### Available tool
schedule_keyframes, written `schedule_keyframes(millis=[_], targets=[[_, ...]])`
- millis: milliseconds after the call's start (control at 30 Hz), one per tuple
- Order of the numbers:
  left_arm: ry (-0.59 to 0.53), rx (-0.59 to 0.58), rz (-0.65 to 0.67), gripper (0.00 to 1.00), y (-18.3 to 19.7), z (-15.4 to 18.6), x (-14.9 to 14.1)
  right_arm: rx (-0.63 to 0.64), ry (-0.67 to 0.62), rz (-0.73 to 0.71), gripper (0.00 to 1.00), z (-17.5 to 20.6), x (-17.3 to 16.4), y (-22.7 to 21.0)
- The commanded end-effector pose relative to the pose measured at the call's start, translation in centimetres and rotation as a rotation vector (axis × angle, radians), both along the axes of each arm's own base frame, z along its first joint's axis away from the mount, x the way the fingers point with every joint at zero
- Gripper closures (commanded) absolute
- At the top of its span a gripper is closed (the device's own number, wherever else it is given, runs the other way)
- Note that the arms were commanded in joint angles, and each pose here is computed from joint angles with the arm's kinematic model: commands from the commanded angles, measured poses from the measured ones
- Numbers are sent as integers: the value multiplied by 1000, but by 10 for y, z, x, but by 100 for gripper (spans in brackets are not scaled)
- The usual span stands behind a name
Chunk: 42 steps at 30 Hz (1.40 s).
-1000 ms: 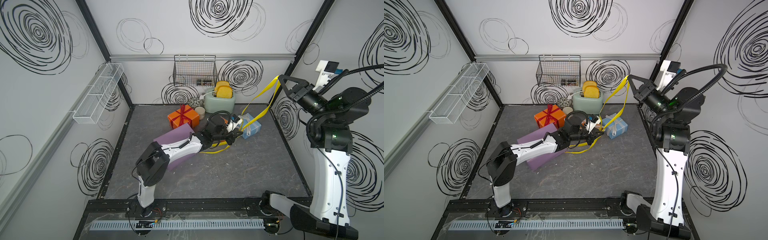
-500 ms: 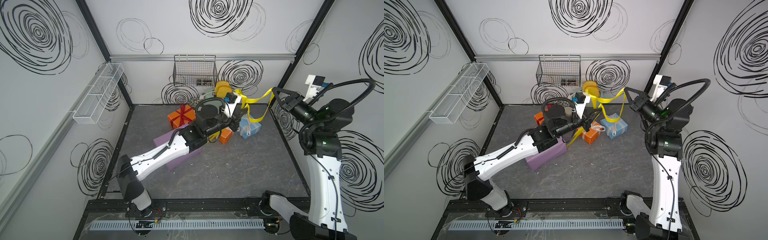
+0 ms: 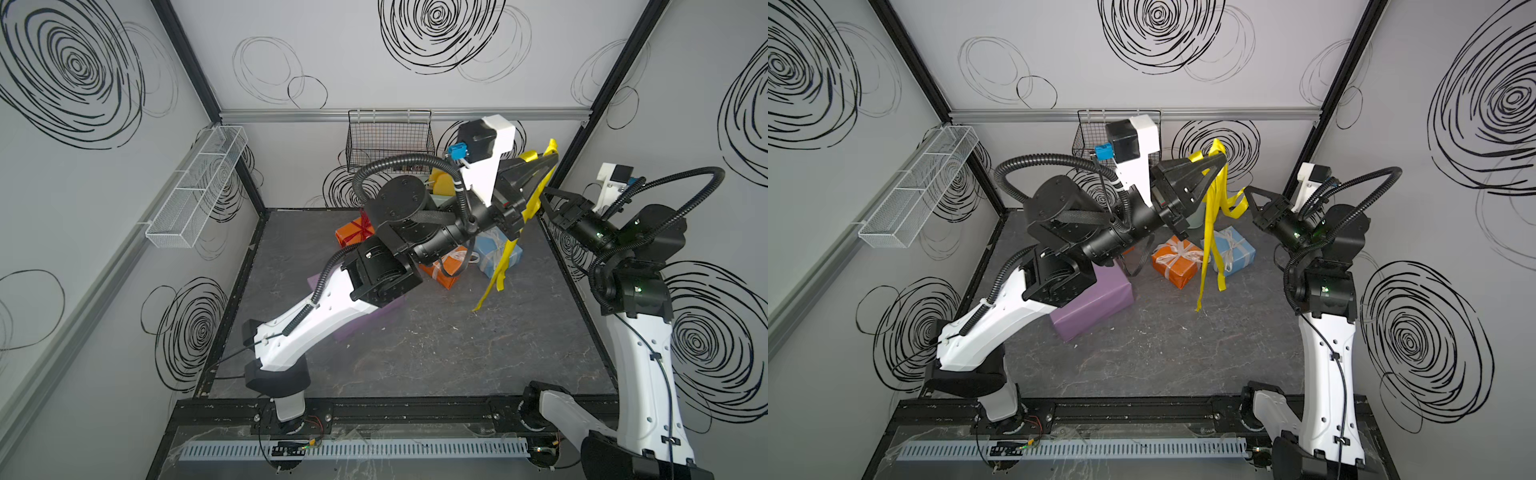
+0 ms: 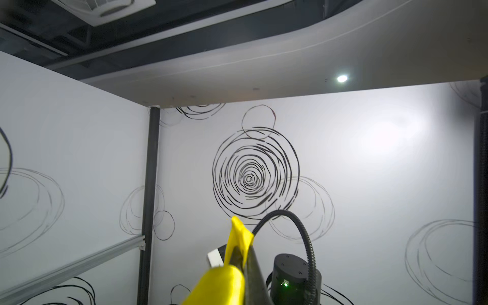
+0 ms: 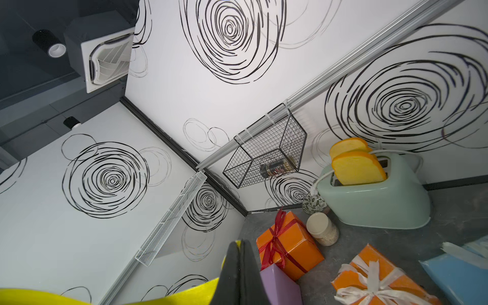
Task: Untie the ribbon bows on the gift boxes
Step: Pull the ribbon from the gift box, then place the ribbon at the center of the board.
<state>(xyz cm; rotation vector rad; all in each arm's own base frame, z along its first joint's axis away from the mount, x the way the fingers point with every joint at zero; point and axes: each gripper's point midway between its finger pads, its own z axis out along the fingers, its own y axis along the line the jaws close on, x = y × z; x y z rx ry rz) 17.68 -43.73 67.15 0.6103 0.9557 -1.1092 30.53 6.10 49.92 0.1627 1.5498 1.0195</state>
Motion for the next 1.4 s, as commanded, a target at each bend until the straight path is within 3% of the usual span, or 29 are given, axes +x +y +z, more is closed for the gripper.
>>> schedule_keyframes(millis=[0,200,500,600,733,900,1033,1133,1367], targets=[[32,52,-19,100,-35,-31,9,-60,17,-180,100,-4,-6,-25],[155,109,-132,100,-88,-95,23,-109,129,-577,100,-48,-23,-90],[518,231,-389,100,-168,-246,59,-30,480,-780,100,-220,-36,-125],[599,258,-459,100,-190,-279,64,-15,572,-848,100,-264,-45,-136],[634,247,-522,100,-206,-287,61,-15,603,-939,100,-277,-59,-151],[616,188,-534,100,-205,-267,59,-5,440,-1029,100,-227,-80,-162],[676,207,-571,100,-204,-283,61,-14,494,-977,100,-236,-71,-156],[768,304,-584,100,-205,-325,54,-6,568,-949,100,-265,-68,-152],[1062,620,-510,100,-193,-458,37,5,847,-908,100,-367,-71,-142]])
